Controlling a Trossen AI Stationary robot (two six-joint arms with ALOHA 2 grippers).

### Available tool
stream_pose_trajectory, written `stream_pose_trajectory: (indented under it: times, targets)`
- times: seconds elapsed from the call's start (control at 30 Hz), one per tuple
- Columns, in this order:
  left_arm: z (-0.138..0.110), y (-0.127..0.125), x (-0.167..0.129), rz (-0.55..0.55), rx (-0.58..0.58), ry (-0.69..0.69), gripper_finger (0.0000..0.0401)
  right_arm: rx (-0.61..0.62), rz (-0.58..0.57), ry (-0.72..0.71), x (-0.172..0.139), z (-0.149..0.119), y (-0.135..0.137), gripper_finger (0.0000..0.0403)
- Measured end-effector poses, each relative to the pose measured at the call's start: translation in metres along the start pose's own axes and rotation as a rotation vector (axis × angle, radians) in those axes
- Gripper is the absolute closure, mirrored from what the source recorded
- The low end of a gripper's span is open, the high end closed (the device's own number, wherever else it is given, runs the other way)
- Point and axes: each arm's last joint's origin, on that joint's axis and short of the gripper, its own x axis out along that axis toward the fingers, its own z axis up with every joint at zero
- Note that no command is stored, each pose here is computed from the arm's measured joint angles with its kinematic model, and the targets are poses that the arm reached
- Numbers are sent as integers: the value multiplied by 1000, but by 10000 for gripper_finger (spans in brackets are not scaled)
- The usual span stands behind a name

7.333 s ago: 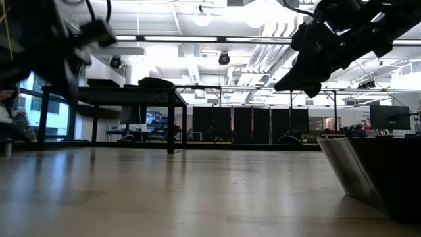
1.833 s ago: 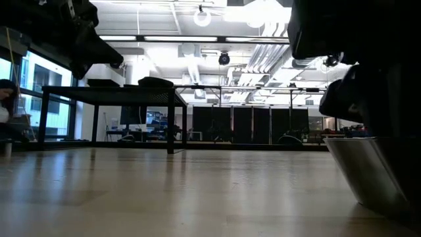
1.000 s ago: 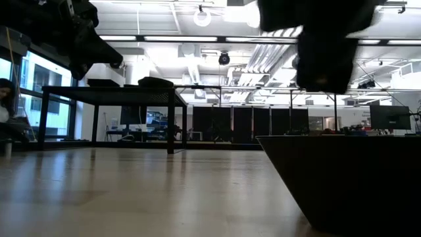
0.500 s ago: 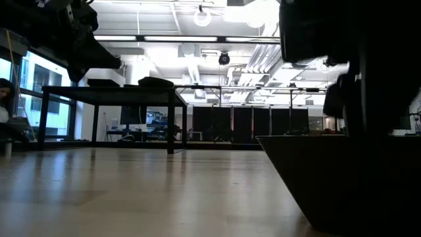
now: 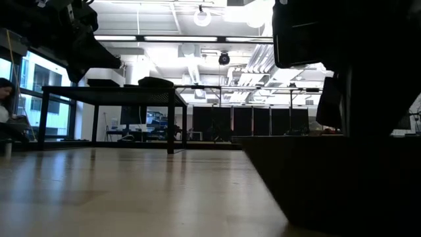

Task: Pick & Place Mini shaped plates
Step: Stack the black distorted square plate on the other black distorted square plate on the shelf

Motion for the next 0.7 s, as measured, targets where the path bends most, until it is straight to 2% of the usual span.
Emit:
stream_pose_trajectory:
  times: [0.23, 0.43, 0.57, 0.7]
  targets:
    - [0, 0, 0, 0, 0, 0, 401, 20, 49, -3, -12, 10, 0, 398]
    - [0, 0, 0, 0, 0, 1, 401, 72, 84, -65, -34, 32, -6, 400]
    - [0, 0, 0, 0, 1, 2, 401, 143, 71, -121, -44, 57, -23, 401]
    - [-1, 0, 0, 3, 3, 6, 401, 170, 14, -221, -50, 101, -51, 402]
